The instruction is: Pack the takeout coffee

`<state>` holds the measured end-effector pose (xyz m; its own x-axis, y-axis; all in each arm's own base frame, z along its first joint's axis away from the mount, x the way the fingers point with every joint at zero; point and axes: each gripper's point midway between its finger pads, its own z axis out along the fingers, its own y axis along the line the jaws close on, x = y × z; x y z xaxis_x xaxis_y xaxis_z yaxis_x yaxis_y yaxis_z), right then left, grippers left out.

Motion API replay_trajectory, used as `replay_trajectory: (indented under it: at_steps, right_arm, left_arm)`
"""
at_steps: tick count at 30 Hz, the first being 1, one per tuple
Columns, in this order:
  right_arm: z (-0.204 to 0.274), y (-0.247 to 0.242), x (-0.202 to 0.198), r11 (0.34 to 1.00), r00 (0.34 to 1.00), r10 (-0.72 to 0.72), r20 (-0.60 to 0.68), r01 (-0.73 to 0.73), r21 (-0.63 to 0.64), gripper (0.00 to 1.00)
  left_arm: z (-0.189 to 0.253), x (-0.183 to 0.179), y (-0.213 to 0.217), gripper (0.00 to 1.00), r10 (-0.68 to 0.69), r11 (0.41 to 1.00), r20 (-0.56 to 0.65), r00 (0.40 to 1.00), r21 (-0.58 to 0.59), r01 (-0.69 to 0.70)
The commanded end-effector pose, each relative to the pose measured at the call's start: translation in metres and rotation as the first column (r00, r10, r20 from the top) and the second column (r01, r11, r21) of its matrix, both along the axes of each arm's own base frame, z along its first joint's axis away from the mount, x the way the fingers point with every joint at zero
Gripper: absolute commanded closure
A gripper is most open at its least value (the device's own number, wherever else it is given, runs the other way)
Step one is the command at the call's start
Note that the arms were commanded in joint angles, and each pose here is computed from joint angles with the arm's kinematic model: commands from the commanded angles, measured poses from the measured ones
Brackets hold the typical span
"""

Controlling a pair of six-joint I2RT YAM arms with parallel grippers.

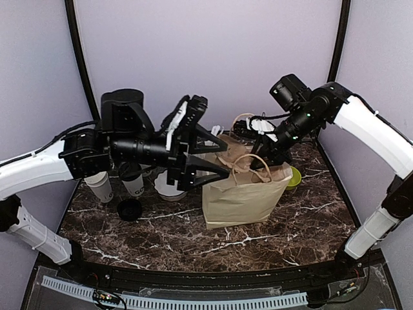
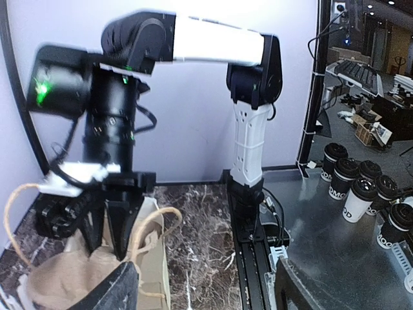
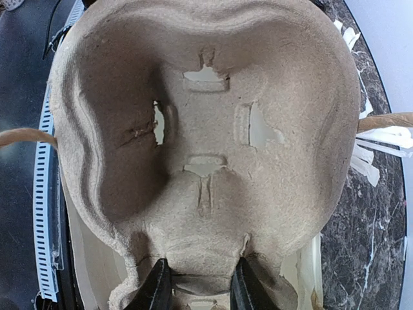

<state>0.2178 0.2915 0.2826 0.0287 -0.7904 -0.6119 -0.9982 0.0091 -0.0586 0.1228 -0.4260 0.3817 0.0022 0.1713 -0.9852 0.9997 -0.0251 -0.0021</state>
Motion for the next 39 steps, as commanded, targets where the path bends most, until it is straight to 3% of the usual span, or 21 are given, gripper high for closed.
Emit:
replay_trajectory:
  at_steps: [1,10,25,39]
  right_arm:
    - [-0.006,-0.003,0.000,0.999,1.000,0.000,0.019,0.001,-0.047,0.74]
    - [-0.025,-0.001,0.008,0.988,0.998,0.009,0.068,0.001,-0.156,0.74]
    - [-0.072,-0.005,0.004,0.940,0.999,0.034,-0.001,-0.032,-0.338,0.73]
    - [-0.116,0.002,0.005,0.912,0.997,0.027,-0.068,-0.053,-0.407,0.71]
  left_arm:
    - [0.057,-0.012,0.046,0.25,0.066,0.994,0.110,0.992,-0.088,-0.056]
    - [0.055,0.007,0.068,0.25,0.220,0.975,0.178,0.959,-0.081,-0.208]
    - [0.040,0.017,0.076,0.25,0.284,0.959,0.183,0.941,-0.057,-0.278]
    - [0.029,0.023,0.075,0.25,0.304,0.952,0.197,0.932,-0.034,-0.303]
